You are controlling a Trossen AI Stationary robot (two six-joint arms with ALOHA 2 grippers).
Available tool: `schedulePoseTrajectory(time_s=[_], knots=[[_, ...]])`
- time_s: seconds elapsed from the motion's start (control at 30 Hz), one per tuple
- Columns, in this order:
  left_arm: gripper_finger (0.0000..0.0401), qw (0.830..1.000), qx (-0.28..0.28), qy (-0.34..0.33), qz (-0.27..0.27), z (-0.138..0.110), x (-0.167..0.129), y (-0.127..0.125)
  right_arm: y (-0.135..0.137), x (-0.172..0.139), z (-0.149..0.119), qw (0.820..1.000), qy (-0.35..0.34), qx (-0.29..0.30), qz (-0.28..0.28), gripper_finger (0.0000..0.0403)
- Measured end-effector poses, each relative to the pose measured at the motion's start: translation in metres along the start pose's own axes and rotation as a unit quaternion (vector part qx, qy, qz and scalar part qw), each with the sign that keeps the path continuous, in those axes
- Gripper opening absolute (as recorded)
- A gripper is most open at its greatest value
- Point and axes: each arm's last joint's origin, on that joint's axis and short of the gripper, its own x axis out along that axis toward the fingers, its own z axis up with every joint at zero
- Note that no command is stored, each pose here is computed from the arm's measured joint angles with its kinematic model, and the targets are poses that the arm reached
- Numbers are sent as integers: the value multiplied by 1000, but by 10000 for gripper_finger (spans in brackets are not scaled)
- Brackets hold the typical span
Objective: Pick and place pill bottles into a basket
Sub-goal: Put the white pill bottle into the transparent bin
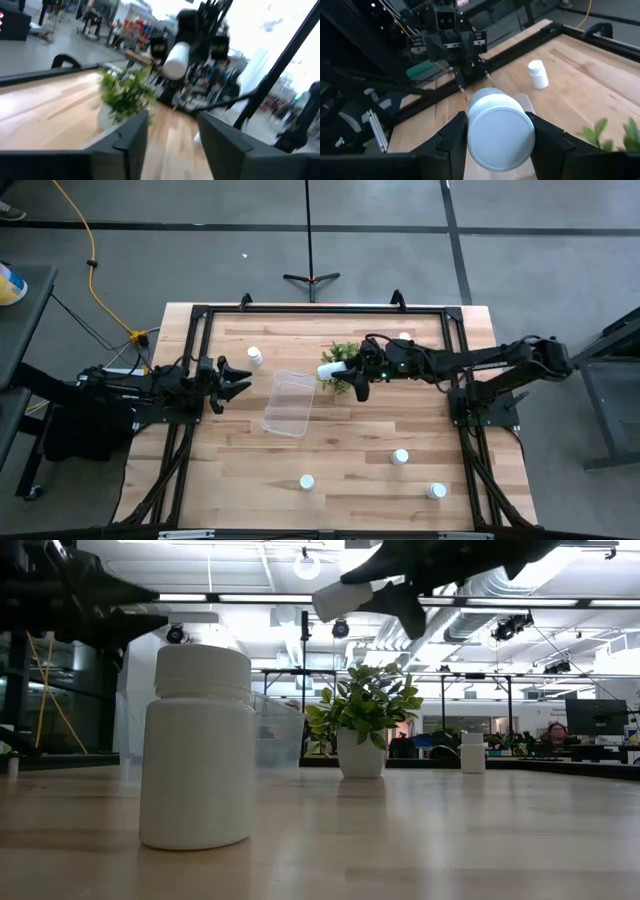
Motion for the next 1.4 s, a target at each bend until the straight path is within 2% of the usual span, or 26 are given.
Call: schedulePoseTrajectory(time_s=[0.17,0.37,0.57,0.67,0.9,1.17,1.4], knots=[[256,999,-12,-38,-17,8,0,-3,-1,13,-3,999,-25,1,21,157],[262,997,-18,-70,-24,14,1,-6,-1,21,-4,998,-42,4,36,157],[262,999,9,-43,1,17,10,-10,-1,21,-2,998,-54,3,33,157],[262,999,39,-21,23,18,19,-13,0,21,-2,998,-59,3,35,157],[262,990,135,-1,34,38,49,-31,0,21,-1,997,-61,24,36,157],[262,964,258,45,49,50,92,-50,0,21,-1,995,-58,69,41,157],[262,939,329,81,56,46,122,-58,0,21,-1,993,-58,92,47,157]])
